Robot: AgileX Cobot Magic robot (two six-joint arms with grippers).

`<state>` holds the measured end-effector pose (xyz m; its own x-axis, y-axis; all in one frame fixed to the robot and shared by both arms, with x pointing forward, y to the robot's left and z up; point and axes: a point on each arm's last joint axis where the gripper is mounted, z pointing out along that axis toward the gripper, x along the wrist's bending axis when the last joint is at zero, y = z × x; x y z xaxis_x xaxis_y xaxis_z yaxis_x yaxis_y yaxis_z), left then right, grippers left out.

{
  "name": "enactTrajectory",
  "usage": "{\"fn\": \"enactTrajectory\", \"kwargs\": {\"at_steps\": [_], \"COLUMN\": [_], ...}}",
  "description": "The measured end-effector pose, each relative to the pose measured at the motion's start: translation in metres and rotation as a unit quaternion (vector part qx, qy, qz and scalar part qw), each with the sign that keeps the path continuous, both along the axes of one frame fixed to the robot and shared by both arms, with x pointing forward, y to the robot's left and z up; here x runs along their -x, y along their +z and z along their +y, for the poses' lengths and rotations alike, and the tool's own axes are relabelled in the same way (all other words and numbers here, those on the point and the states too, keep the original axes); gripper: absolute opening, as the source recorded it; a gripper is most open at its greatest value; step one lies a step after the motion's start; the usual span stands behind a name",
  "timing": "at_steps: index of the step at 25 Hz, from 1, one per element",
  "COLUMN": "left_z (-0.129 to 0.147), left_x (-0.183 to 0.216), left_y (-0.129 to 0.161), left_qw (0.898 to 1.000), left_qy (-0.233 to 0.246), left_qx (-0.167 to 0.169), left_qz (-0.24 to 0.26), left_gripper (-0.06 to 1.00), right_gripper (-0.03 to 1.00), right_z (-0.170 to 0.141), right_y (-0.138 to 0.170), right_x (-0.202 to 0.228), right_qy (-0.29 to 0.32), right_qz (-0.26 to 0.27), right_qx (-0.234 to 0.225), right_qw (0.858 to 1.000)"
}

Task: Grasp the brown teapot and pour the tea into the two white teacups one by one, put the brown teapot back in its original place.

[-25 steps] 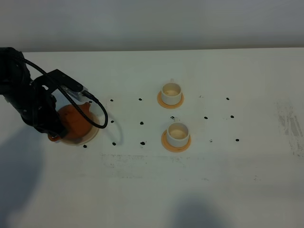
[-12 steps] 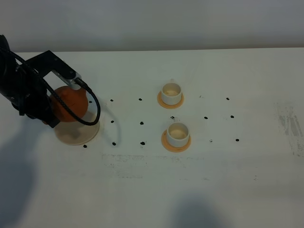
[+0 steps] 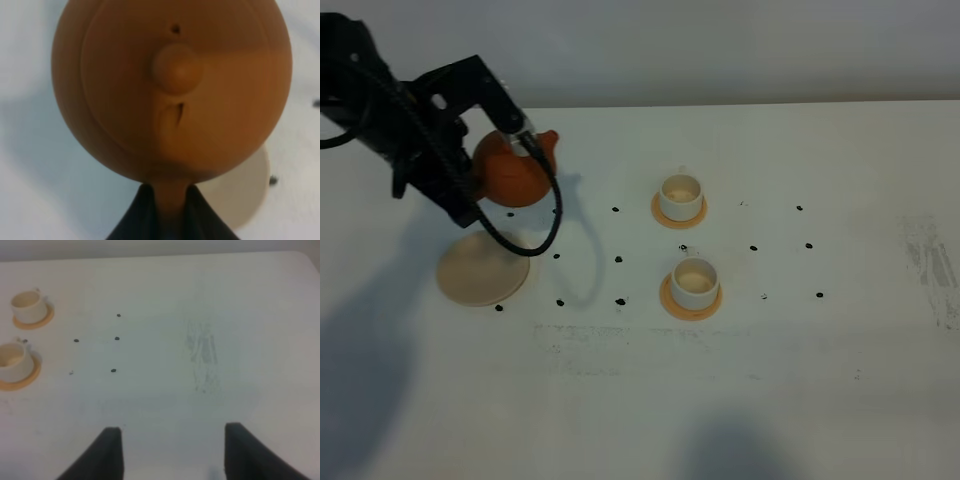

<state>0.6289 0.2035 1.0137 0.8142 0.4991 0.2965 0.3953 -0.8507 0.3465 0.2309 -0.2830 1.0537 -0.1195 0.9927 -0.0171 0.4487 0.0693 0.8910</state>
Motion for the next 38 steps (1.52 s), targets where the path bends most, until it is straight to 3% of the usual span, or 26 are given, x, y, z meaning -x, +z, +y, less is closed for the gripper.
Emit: {"fn": "enactTrajectory", "kwargs": {"at_steps": [8, 15, 31, 38], "left_z": [-0.051, -0.085, -0.108, -0.117], "left_x": [-0.017, -0.014, -0.006, -0.004], "left_y": [-0.009, -0.016, -0.029, -0.035], "left_qw": [0.997, 0.988, 0.962, 0.948], "left_qy": [-0.076, -0.151, -0.262, -0.298], "left_qx": [-0.012, -0.03, -0.073, -0.11], "left_qz": [0.006, 0.001, -0.008, -0.02], "left_gripper": [0.12, 0.12, 0.12, 0.12], "right_gripper": [0.44, 0.44, 0.44, 0.44], "right_z": [0.0, 0.0, 0.0, 0.0], "right_y": [0.0, 0.0, 0.0, 0.0], "right_x": [0.0, 0.0, 0.0, 0.0], "right_qy": [0.0, 0.0, 0.0, 0.0], "right_qz": [0.0, 0.0, 0.0, 0.0], "right_qx": [0.0, 0.0, 0.0, 0.0], "right_qw": [1.0, 1.0, 1.0, 1.0]}}
